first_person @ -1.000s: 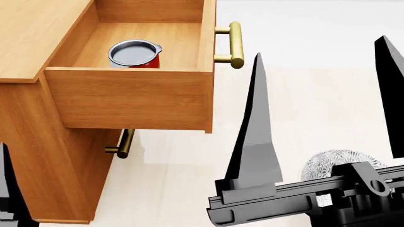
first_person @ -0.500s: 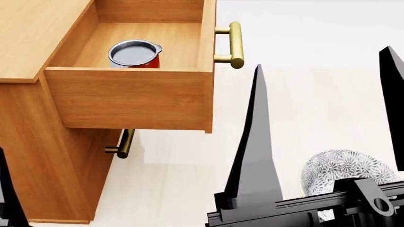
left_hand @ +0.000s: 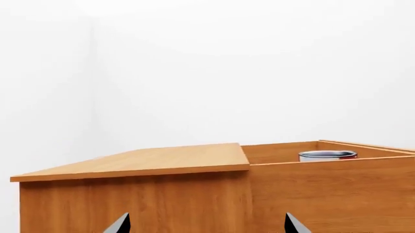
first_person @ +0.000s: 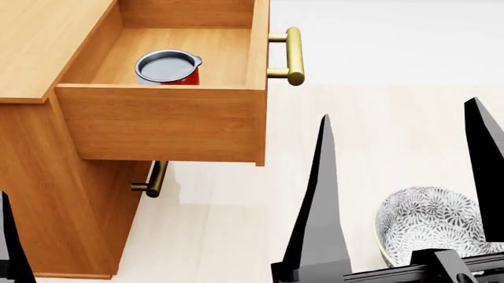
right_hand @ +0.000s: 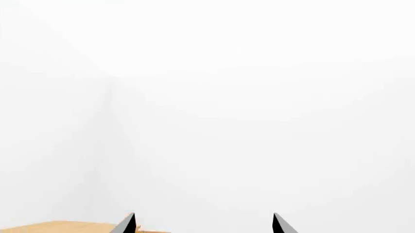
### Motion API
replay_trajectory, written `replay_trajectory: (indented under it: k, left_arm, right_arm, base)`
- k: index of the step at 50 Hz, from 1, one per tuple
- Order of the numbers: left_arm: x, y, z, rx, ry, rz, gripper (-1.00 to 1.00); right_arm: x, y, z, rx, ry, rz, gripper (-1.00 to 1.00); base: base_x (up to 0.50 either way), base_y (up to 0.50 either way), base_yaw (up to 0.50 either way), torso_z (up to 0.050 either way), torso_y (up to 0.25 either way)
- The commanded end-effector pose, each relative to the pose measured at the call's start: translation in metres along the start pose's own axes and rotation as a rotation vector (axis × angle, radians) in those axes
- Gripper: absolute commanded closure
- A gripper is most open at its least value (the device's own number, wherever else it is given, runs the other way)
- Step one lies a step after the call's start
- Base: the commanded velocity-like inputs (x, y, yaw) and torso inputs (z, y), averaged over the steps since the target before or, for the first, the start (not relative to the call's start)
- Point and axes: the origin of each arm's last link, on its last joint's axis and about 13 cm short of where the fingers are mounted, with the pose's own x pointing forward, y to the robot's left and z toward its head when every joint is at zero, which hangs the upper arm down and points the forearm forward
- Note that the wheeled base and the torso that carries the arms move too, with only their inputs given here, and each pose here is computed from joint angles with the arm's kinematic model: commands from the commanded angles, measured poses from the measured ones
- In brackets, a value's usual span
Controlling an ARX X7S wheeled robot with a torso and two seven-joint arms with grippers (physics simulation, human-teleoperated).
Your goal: Put the ketchup in the top drawer of the cabinet.
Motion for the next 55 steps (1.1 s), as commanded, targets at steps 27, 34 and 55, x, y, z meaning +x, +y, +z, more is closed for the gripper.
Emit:
replay_trajectory:
  k: [27, 34, 55]
  left_arm:
    - [0.002, 0.0, 0.016, -0.006, -0.058, -0.006, -1.0]
    - [0.001, 0.0, 0.017, -0.008, -0.062, -0.007, -1.0]
    - [-0.001, 0.003, 0.025, -0.016, -0.106, 0.001, -1.0]
  right_arm:
    - [-0.002, 0.003, 0.018, -0.017, -0.063, -0.003, -1.0]
    - [-0.002, 0.004, 0.021, -0.016, -0.072, 0.002, -1.0]
    - [-0.003, 0.005, 0.032, -0.025, -0.12, -0.003, -1.0]
  base:
    - [0.0, 0.0, 0.0, 0.0, 0.0]
    - [0.0, 0.0, 0.0, 0.0, 0.0]
    - [0.0, 0.0, 0.0, 0.0, 0.0]
